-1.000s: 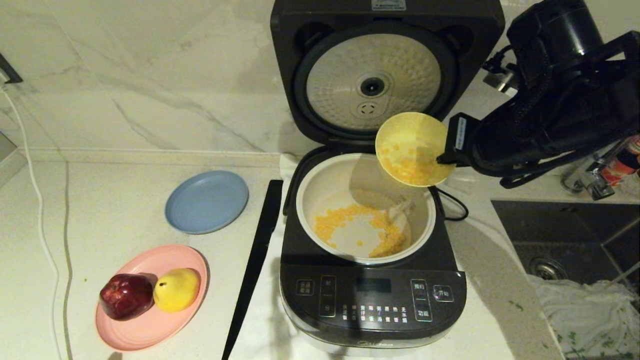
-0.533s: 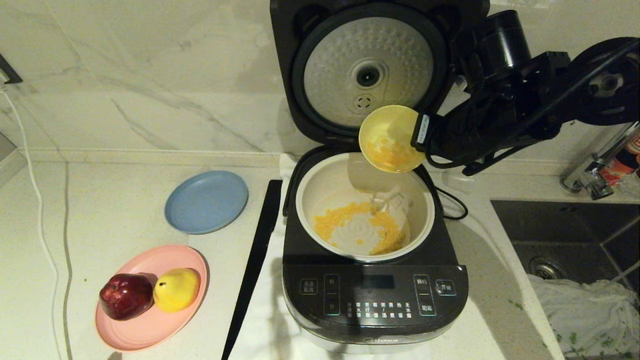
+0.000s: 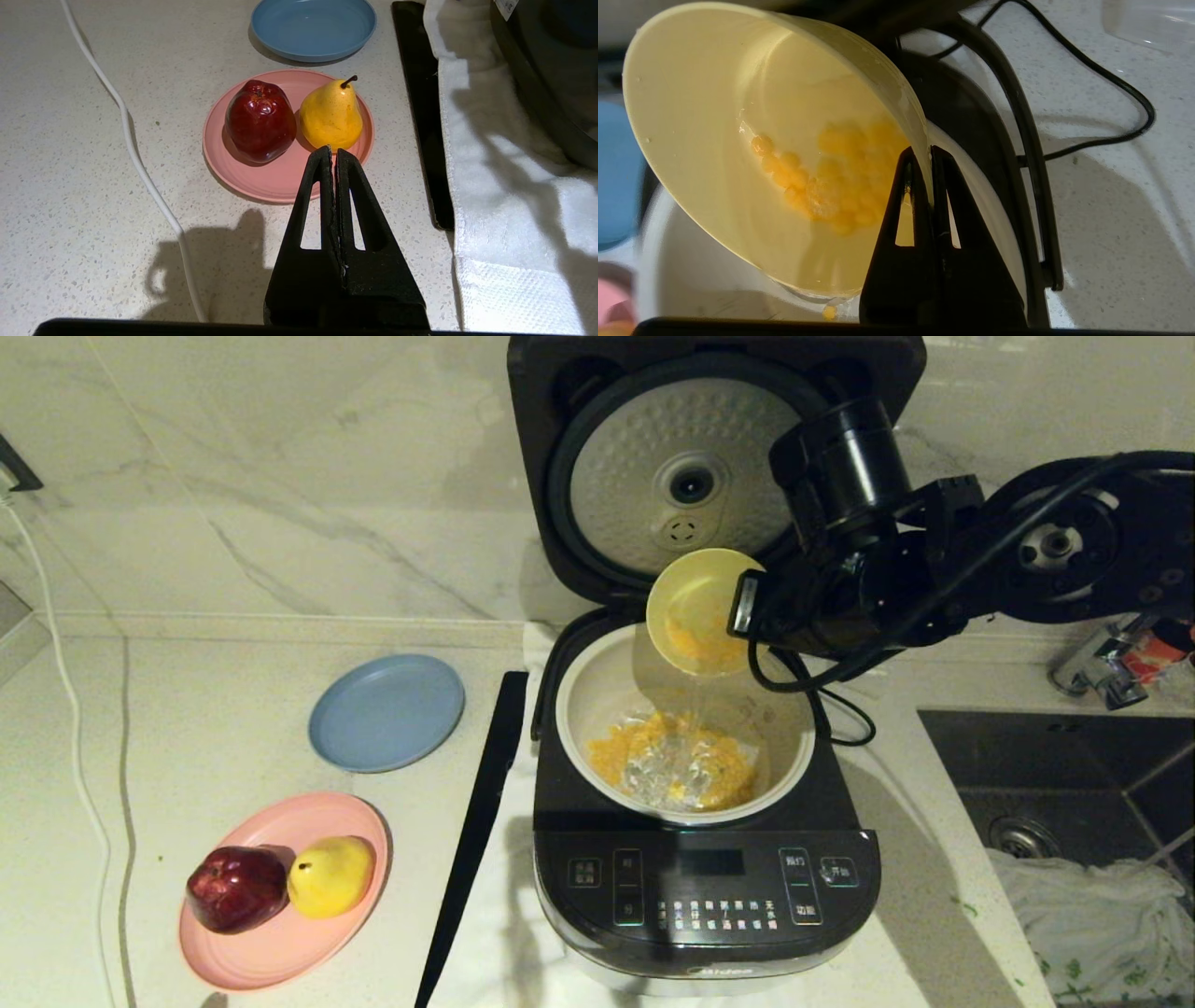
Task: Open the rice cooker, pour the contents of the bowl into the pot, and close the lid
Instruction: Pour the water from the bowl into the rice cooker
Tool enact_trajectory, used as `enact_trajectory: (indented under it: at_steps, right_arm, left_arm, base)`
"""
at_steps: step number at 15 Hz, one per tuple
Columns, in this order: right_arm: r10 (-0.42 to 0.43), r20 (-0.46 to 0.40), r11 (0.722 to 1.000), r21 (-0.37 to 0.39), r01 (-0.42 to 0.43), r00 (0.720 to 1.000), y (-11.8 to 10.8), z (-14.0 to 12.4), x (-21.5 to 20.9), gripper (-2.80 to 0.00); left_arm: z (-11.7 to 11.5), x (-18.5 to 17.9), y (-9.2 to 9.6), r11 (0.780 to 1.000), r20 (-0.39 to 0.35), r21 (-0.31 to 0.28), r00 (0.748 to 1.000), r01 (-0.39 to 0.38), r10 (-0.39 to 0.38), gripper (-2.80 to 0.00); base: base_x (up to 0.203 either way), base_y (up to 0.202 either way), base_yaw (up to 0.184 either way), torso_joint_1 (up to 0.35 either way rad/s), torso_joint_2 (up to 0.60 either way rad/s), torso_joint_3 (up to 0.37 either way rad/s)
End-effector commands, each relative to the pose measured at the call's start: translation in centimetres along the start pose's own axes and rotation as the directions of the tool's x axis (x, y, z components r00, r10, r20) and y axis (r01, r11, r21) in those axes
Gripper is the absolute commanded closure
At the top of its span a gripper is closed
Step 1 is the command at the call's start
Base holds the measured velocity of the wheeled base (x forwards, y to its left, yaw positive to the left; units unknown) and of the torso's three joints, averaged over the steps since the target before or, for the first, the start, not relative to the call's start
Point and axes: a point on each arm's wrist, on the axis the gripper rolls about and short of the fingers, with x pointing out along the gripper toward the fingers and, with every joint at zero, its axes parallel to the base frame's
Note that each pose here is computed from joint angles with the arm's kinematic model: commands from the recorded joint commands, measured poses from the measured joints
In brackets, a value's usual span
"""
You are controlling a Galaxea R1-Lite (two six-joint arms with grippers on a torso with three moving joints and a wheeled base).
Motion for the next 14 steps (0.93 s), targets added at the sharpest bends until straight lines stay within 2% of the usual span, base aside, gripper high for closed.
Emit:
enact_trajectory:
  at_steps: [1,4,7,11,14]
  right_arm:
    - [0.003,0.016,1.0,-0.015,-0.003,1.0,-0.1,-0.9,-0.7,0.0]
    - [-0.01,0.064,0.999,-0.044,0.012,0.998,-0.6,-2.5,-1.2,0.0]
    - [-0.018,0.179,0.996,-0.088,0.035,0.984,-0.9,-4.2,-1.6,0.0]
    - [0.007,0.371,0.987,-0.151,0.053,0.928,-0.8,-6.1,-2.5,0.0]
    - [0.035,0.473,0.975,-0.208,0.073,0.88,-1.0,-8.0,-2.8,0.0]
  left_arm:
    - [-0.2,0.1,0.0,1.0,-0.008,0.0,1.0,0.0,0.0,0.0]
    - [-0.2,0.1,0.0,1.0,-0.007,-0.001,1.0,0.001,-0.001,0.0]
    - [-0.2,0.1,0.0,1.0,-0.008,0.0,1.0,0.0,0.0,0.0]
    - [-0.2,0.1,0.0,1.0,-0.008,0.0,1.0,0.0,0.0,0.0]
    - [-0.2,0.1,0.0,1.0,-0.007,0.0,1.0,0.001,-0.001,0.0]
  base:
    - [0.0,0.0,0.0,0.0,0.0,0.0]
    - [0.0,0.0,0.0,0.0,0.0,0.0]
    - [0.0,0.0,0.0,0.0,0.0,0.0]
    - [0.0,0.0,0.0,0.0,0.0,0.0]
    - [0.0,0.0,0.0,0.0,0.0,0.0]
